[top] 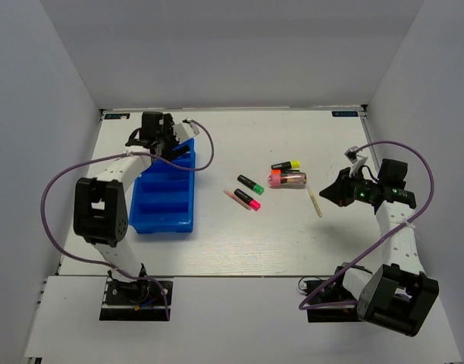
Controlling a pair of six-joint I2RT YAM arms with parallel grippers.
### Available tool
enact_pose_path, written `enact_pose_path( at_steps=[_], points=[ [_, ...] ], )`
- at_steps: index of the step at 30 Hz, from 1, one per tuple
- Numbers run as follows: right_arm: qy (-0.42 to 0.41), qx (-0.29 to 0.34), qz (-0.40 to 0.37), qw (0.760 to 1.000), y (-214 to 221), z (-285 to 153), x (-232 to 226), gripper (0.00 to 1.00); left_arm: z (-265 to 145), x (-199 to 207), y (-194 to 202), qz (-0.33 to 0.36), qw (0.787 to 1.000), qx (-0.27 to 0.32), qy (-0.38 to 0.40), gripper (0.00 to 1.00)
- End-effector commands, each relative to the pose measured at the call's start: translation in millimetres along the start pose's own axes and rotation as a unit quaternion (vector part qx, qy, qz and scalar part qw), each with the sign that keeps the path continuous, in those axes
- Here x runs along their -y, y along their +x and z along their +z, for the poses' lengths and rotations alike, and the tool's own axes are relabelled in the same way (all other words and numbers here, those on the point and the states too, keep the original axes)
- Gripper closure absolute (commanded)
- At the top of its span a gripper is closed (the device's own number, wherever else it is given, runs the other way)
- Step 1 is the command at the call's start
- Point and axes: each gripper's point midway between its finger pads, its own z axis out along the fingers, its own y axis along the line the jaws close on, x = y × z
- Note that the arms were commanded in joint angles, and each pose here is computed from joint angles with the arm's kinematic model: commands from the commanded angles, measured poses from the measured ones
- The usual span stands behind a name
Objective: Sort the stationery into containers
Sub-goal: Place the stationery in the storage box, then pick up the stationery from the center of the board.
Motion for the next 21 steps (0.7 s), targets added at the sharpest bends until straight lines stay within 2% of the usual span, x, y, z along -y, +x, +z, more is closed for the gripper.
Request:
enact_pose_path(
  at_steps=[1,2,3,4,5,6,7,8,9,10,11,12,13,14,15,16,17,18,19,20,21],
  points=[
    [-0.006,0.014,-0.01,1.0,-11,-5,-5,1.0,-56,-3,-78,-0.094,0.991,0.097,-0.021,0.01],
    [-0.004,0.012,-0.004,1.0,-10,-5,-5,1.0,-66,2,-96,-0.108,0.987,0.118,-0.014,0.01],
    [0.001,0.016,-0.007,1.0,-12,-5,-4,1.0,-73,30,-134,-0.112,0.983,0.147,0.019,0.01],
    [0.005,0.016,-0.004,1.0,-11,-4,-2,1.0,-78,41,-142,-0.111,0.983,0.142,0.035,0.01],
    [0.008,0.016,-0.001,1.0,-13,-4,-1,0.73,-82,46,-161,-0.129,0.979,0.152,0.046,0.01],
    [0.014,0.016,0.006,1.0,-13,-5,0,0.37,-88,65,-184,-0.126,0.976,0.156,0.08,0.09],
    [0.021,0.017,0.005,1.0,-16,-6,3,0.1,-97,76,-212,-0.189,0.962,0.169,0.104,0.22],
    [0.032,0.017,0.01,0.999,-17,-7,6,0.1,-101,98,-221,-0.2,0.953,0.168,0.155,0.46],
    [0.043,0.015,0.011,0.999,-18,-8,8,0.14,-92,116,-236,-0.207,0.944,0.167,0.193,0.82],
    [0.05,0.014,0.012,0.999,-19,-9,10,0.36,-93,126,-246,-0.245,0.932,0.162,0.214,1.0],
    [0.077,0.008,0.019,0.997,-17,-11,20,0.76,-104,143,-267,-0.268,0.918,0.16,0.245,1.0],
    [0.089,0.006,0.03,0.996,-18,-12,22,1.0,-89,158,-275,-0.264,0.915,0.151,0.265,1.0],
    [0.099,0.0,0.045,0.994,-15,-12,25,1.0,-91,168,-284,-0.272,0.908,0.153,0.281,1.0],
    [0.122,0.004,0.035,0.992,-17,-15,32,1.0,-95,197,-302,-0.255,0.898,0.163,0.32,0.99],
    [0.125,-0.001,0.038,0.991,-15,-14,36,1.0,-96,205,-311,-0.238,0.897,0.173,0.329,0.87],
    [0.129,-0.004,0.04,0.991,-14,-14,38,0.63,-96,214,-320,-0.221,0.894,0.179,0.346,0.74],
    [0.136,-0.006,0.038,0.99,-15,-16,41,0.4,-91,232,-324,-0.181,0.896,0.183,0.362,0.61],
    [0.141,-0.009,0.04,0.989,-15,-16,43,0.25,-102,246,-335,-0.163,0.886,0.19,0.39,0.46],
    [0.142,-0.014,0.046,0.989,-12,-16,44,0.1,-91,255,-341,-0.161,0.885,0.186,0.395,0.34],
    [0.133,-0.01,0.041,0.99,-15,-15,40,0.1,-89,257,-344,-0.18,0.883,0.177,0.396,0.2],
    [0.12,-0.008,0.01,0.993,-17,-15,38,0.1,-87,253,-349,-0.191,0.883,0.178,0.391,0.0]
  ],
)
